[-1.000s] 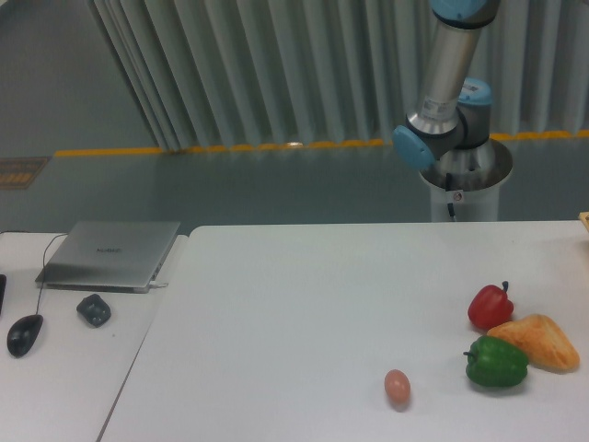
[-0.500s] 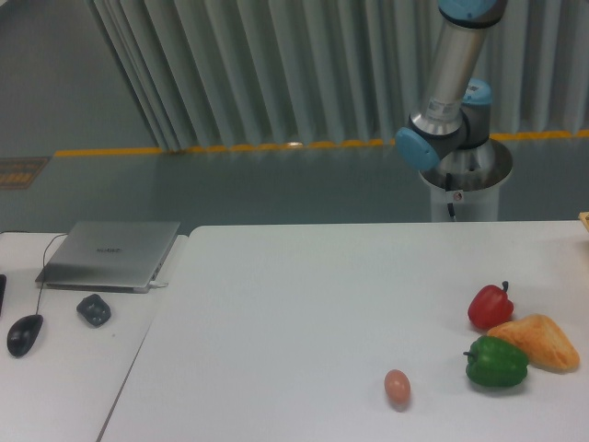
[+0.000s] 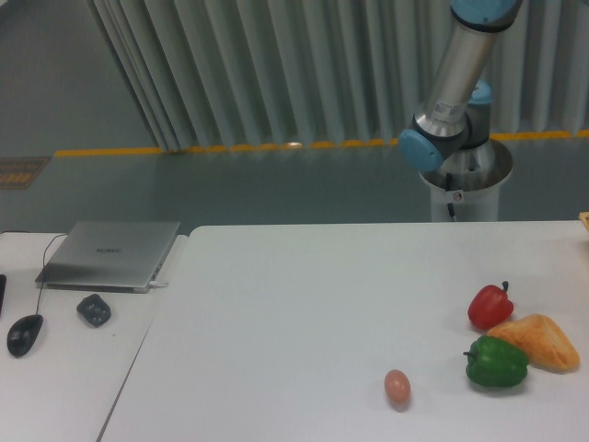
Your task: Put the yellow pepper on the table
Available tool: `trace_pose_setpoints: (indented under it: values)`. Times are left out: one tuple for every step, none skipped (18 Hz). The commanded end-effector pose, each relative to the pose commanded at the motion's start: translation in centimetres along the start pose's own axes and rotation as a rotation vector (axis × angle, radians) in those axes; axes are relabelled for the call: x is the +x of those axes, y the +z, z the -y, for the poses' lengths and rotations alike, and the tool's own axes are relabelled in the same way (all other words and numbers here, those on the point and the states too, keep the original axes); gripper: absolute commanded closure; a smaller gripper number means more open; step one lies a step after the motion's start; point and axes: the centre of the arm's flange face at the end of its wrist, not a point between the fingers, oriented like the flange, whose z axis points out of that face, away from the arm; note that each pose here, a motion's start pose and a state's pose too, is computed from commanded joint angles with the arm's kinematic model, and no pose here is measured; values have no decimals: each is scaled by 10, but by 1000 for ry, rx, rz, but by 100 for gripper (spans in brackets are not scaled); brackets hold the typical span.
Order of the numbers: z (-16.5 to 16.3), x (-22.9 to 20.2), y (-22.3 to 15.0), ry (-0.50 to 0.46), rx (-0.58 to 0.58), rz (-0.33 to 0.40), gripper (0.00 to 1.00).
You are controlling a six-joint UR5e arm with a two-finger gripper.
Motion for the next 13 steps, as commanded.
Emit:
trace_pose_setpoints:
  values:
    - [-1,0,1,-2,-2,-2,0]
    - [-1,0,2,-2,-3,-3,0]
    - [-2,0,3,-3,-3,-5,0]
    - [-1,-1,3,-3,-3,-5,0]
    - [-1,-1,4,-3,-3,-5,0]
    - [-1,-1,4,-1,-3,-5,0]
    - [-1,-1,4,0,-5,-4,0]
    - [-2,-2,5,0,-4,-6,0]
    - [-1,-1,5,3,-5,-4,4]
    - [-1,-1,5,4,-5,-4,12]
    - [-1,-2,4,7,-3,-1,15]
    - [-1,-3,3,5,-1,1,25]
    - [-1,-4,3,7,1,4,35]
